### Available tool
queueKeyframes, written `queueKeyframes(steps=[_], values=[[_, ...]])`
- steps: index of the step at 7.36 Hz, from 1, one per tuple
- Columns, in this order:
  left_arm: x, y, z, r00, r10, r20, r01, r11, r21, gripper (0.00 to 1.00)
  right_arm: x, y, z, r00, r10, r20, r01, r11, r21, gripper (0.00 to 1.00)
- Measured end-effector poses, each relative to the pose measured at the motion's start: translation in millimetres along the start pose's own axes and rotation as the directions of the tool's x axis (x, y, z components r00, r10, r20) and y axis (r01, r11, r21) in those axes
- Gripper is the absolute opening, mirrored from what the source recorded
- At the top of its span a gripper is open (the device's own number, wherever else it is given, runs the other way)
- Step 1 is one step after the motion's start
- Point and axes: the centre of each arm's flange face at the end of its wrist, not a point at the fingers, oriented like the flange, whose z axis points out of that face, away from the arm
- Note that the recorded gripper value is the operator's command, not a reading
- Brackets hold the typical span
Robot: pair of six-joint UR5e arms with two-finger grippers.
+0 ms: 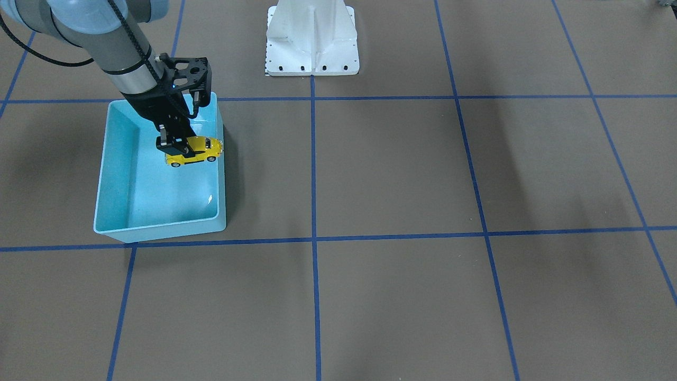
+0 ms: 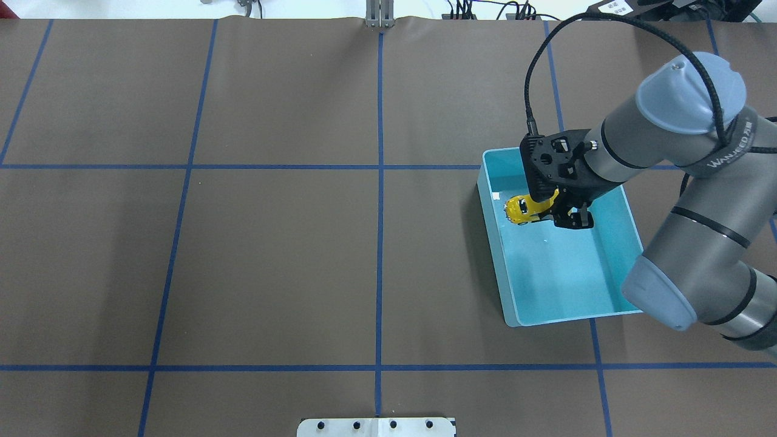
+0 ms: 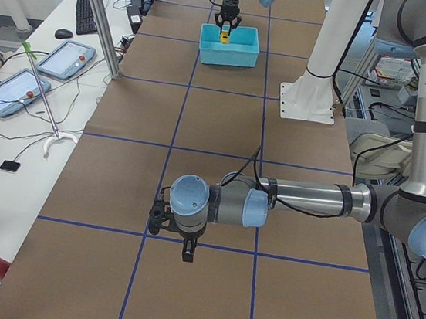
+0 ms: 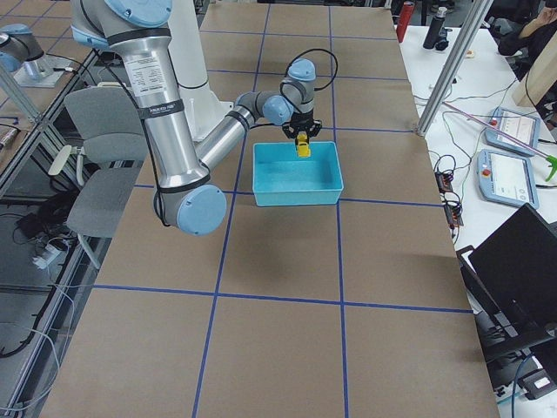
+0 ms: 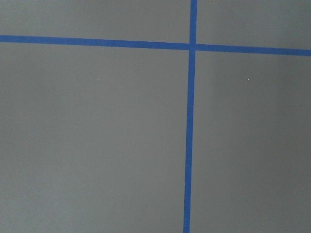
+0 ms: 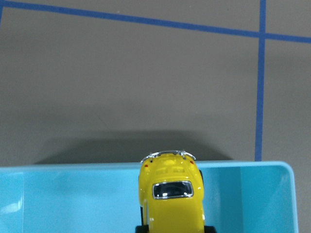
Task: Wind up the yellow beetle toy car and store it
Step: 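Lift the car with the right gripper and lower it into the bin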
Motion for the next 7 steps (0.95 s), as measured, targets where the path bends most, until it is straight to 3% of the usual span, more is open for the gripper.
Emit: queueKeyframes(steps=[3, 5, 6, 7], values=[[0.5, -0.4, -0.4, 1.0, 0.001, 0.0, -0.001, 1.0, 0.001, 1.0, -12.9, 41.7, 41.1, 0.999, -0.009, 0.043, 0.01, 1.0, -0.028, 0.0], [0.6, -0.4, -0.5, 1.0, -0.001, 0.0, 0.001, 1.0, 0.001, 1.0, -18.2, 48.7, 70.2, 0.997, -0.013, 0.074, 0.017, 0.999, -0.043, 0.0], [0.5, -0.4, -0.4, 1.0, -0.003, 0.0, 0.003, 1.0, 0.001, 1.0, -20.8, 48.9, 77.9, 0.996, -0.013, 0.085, 0.018, 0.999, -0.048, 0.3], [0.4, -0.4, -0.4, 1.0, -0.004, 0.0, 0.004, 1.0, 0.001, 1.0, -22.7, 48.8, 82.9, 0.996, -0.011, 0.093, 0.015, 0.999, -0.052, 0.99]])
